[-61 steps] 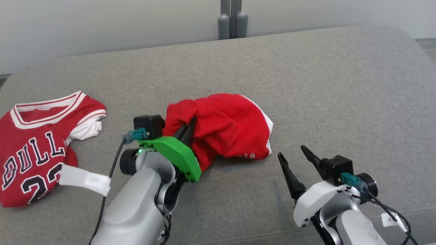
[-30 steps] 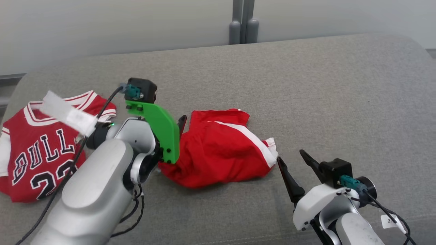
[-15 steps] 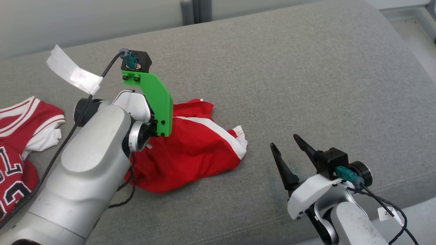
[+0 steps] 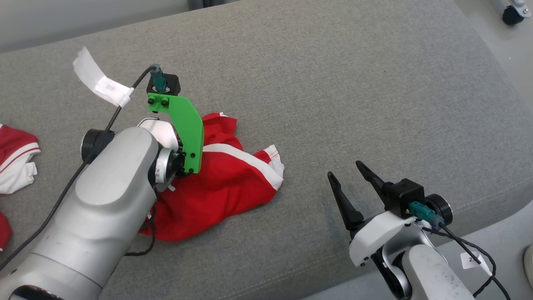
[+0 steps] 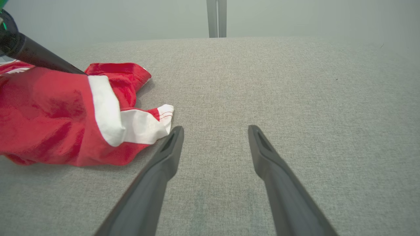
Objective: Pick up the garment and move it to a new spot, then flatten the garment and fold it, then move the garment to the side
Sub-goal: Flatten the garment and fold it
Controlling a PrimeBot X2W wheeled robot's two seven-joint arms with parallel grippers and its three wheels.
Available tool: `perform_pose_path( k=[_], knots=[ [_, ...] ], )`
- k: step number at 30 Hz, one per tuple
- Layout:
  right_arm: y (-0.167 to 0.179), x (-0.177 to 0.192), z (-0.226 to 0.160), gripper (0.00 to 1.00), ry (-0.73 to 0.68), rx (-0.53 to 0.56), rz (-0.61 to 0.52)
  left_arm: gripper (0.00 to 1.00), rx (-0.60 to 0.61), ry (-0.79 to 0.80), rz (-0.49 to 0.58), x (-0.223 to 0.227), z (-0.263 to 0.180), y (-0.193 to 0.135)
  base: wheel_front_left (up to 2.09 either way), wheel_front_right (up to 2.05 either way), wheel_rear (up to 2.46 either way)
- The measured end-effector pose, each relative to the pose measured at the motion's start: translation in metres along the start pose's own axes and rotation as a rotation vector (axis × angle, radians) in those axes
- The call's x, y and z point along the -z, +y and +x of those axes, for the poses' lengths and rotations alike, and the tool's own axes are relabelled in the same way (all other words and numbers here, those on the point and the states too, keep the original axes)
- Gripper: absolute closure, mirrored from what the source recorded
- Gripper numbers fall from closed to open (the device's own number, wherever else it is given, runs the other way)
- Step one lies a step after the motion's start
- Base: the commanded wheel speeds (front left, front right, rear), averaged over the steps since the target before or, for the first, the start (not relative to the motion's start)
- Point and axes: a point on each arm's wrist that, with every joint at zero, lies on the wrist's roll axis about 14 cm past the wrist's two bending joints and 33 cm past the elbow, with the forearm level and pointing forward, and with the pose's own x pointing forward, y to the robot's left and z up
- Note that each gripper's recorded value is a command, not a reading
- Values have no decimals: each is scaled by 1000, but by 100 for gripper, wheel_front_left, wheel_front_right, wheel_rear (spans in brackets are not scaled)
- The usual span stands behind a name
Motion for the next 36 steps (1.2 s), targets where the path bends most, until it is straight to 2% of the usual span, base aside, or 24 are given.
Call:
perform_pose_path(
  k=[2, 3, 4, 5, 6, 7, 14, 17, 22, 28, 33, 36],
  knots=[
    [0, 0, 1, 0, 1, 0, 1, 0, 1, 28, 1, 6, -2, -1, 0, 0, 0],
    [1, 0, 1, 0, 1, -3, 1, 9, 1, 40, 4, 9, -2, -1, 0, 0, 0],
    [2, 0, 1, 0, 0, -6, 1, 48, 1, 44, 7, 11, -4, -1, 0, 0, 0],
    [3, 0, 2, 0, -1, -10, 1, 62, 2, 47, 7, 13, -5, -2, 0, 0, 0],
    [5, -1, 2, 0, -2, -15, 1, 95, 10, 47, 12, 14, -6, -3, 0, 0, 0],
    [6, -1, 3, 0, -3, -18, 1, 100, 19, 40, 16, 14, -7, -5, 0, 0, 0],
    [14, -4, 5, 0, -11, -43, -3, 100, 35, -182, 21, -19, -21, -11, 0, 0, 0],
    [16, -5, 4, 0, -14, -51, -4, 100, 56, -335, -2, -47, -35, -17, 0, 0, 0],
    [17, -8, 2, 0, -20, -54, -5, 100, 102, -625, -28, -98, -73, -31, 0, 0, 0],
    [19, -11, 0, 0, -27, -58, -7, 100, 149, -943, -11, -147, -135, -48, 0, 0, 0],
    [23, -14, 2, 0, -33, -68, -5, 100, 188, -1122, -20, -163, -177, -54, 0, 0, 0],
    [26, -15, 5, 0, -38, -76, -5, 100, 176, -1160, -31, -156, -184, -46, 0, 0, 0]
  ],
)
